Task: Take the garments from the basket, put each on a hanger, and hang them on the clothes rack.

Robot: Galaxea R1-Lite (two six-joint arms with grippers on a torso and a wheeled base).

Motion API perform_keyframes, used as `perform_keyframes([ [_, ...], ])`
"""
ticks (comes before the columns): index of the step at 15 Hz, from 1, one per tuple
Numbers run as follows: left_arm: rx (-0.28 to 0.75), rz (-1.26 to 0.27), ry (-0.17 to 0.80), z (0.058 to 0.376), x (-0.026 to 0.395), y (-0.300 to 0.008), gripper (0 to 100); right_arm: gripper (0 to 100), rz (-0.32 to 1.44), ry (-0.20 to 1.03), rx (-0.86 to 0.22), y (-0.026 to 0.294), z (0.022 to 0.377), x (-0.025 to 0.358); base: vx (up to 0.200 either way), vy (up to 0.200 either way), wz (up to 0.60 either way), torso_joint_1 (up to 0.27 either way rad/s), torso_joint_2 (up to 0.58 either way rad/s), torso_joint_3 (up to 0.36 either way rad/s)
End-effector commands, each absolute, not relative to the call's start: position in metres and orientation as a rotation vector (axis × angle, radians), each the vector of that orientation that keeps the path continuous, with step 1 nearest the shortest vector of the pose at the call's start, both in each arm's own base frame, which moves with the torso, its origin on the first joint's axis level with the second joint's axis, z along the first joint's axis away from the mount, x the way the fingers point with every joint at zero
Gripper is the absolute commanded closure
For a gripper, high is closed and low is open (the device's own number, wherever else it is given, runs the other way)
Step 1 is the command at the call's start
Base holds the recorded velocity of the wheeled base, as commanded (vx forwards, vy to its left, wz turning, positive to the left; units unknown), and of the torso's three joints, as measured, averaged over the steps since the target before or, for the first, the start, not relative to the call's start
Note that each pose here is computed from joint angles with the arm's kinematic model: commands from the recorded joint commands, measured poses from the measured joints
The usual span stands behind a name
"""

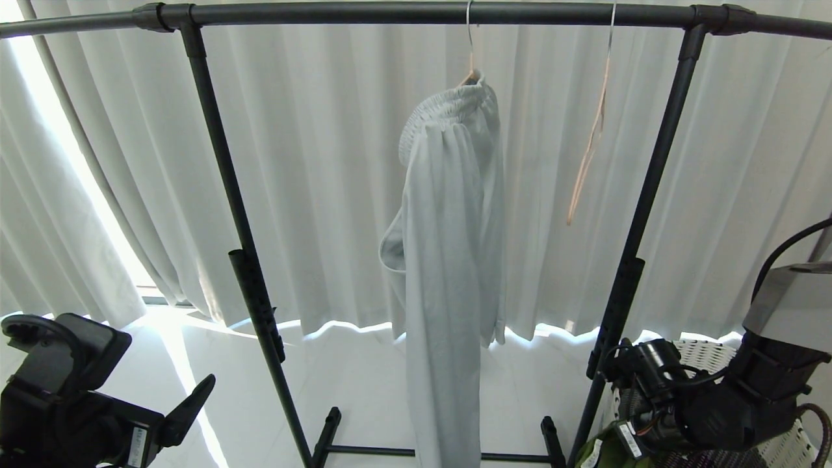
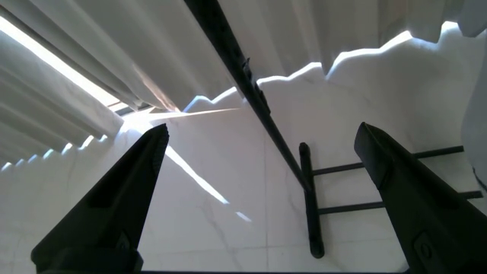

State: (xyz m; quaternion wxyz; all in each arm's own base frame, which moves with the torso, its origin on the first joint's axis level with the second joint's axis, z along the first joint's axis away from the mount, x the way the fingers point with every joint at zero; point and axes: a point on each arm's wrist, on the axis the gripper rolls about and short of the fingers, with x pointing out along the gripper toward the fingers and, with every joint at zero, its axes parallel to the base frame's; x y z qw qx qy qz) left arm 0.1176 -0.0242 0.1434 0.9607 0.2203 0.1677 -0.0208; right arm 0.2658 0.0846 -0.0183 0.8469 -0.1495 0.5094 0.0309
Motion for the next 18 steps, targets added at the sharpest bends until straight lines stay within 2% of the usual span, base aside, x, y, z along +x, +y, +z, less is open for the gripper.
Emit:
perform_keyframes([
  [1,0.446,-0.041,0.339,0.144,0.118,-0.024,0,100,0.065,1.034,-0.302,0.084,0.003,0.264,0.000,0.000,0.00,0.000,0.00,0.000],
  [3,0.448,-0.047,0.334,0.145,0.118,-0.025,0,100,0.066,1.004,-0.295,0.083,0.039,0.263,0.000,0.000,0.00,0.000,0.00,0.000],
  [7,0.449,-0.059,0.316,0.147,0.116,-0.027,0,100,0.094,0.905,-0.275,0.091,0.137,0.262,0.000,0.000,0.00,0.000,0.00,0.000],
  [9,0.444,-0.056,0.300,0.150,0.116,-0.026,0,100,0.127,0.834,-0.268,0.096,0.190,0.249,0.000,0.000,0.00,0.000,0.00,0.000],
  [11,0.440,-0.054,0.290,0.151,0.114,-0.026,0,100,0.168,0.777,-0.267,0.100,0.226,0.231,-0.100,0.000,0.00,0.001,0.00,0.001],
  [14,0.438,-0.054,0.288,0.151,0.113,-0.025,0,100,0.247,0.703,-0.274,0.110,0.256,0.207,-0.200,0.000,0.00,0.004,0.00,-0.001],
  [18,0.435,-0.052,0.281,0.151,0.112,-0.025,0,100,0.339,0.628,-0.279,0.127,0.274,0.192,-0.200,0.000,0.00,-0.001,0.00,0.001],
])
